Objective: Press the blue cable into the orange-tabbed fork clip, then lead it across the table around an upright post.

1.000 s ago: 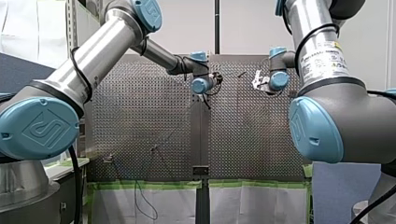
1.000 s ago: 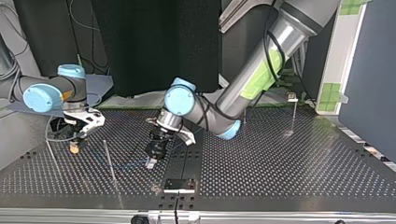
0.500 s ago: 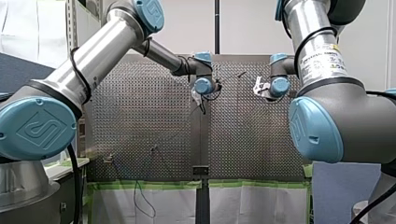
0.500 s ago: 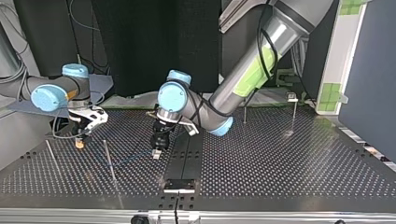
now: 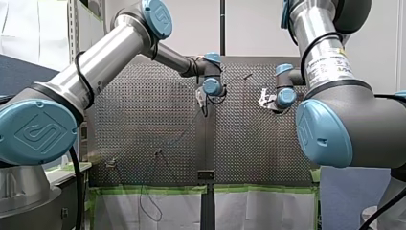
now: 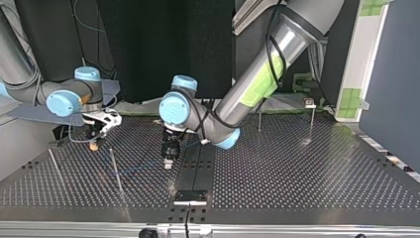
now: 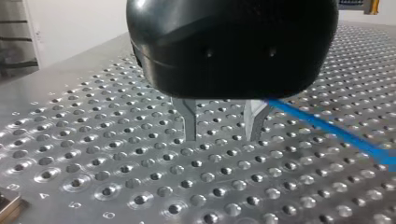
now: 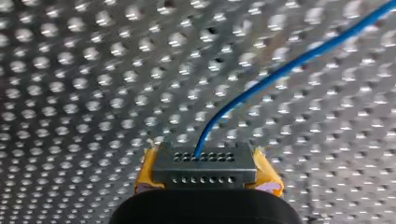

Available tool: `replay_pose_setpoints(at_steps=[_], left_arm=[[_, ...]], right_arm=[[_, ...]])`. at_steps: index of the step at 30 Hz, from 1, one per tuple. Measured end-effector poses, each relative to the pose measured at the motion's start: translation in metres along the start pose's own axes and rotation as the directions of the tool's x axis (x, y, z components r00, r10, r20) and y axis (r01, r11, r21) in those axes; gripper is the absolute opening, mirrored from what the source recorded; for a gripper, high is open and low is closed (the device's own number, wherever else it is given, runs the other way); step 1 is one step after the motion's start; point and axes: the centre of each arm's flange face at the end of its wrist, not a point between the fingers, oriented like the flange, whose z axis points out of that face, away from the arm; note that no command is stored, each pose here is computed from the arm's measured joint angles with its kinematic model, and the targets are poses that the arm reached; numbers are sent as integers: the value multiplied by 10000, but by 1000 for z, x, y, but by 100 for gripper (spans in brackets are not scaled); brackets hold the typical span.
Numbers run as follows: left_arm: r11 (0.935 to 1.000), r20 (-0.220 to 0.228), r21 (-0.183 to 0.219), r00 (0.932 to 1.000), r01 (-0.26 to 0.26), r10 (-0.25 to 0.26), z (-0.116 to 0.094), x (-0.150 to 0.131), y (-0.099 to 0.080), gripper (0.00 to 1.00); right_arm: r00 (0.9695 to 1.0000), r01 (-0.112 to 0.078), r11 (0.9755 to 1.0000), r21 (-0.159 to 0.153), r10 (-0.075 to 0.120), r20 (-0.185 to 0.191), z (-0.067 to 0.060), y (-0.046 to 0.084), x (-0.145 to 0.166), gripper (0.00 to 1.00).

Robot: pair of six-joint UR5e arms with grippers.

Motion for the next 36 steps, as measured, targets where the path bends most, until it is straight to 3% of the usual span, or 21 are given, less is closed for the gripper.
replay_pose_setpoints(at_steps=[5, 7, 8, 10, 15, 28, 36], left_arm=[[9996, -447, -198, 9988, -221, 212, -5, 3, 3, 52], [9992, -611, -280, 9977, -294, 277, -6, 5, 5, 66], [9990, -661, -304, 9974, -316, 295, -7, 5, 6, 66], [9988, -722, -352, 9969, -346, 320, -6, 6, 8, 85], [9981, -707, -494, 9970, -359, 323, -2, 4, 18, 98], [9988, -572, -391, 9980, -279, 256, 11, 3, 35, 98], [9997, -709, -225, 9974, -135, 119, 16, 12, 42, 98]], right_arm=[[9998, 64, 10000, -66, -62, 188, 5, 6, -17, 0], [9997, 82, 9999, -87, -80, 241, 6, 7, -21, 0], [9996, 90, 9999, -96, -88, 268, 7, 8, -23, 0], [9995, 102, 9999, -102, -98, 308, 7, 9, -26, 0], [9992, 139, 9998, -121, -135, 383, 7, 10, -34, 0], [9986, 228, 9996, -140, -221, 481, 0, 15, -57, 0], [9981, 258, 9996, -148, -249, 558, -3, 18, -74, 0]])
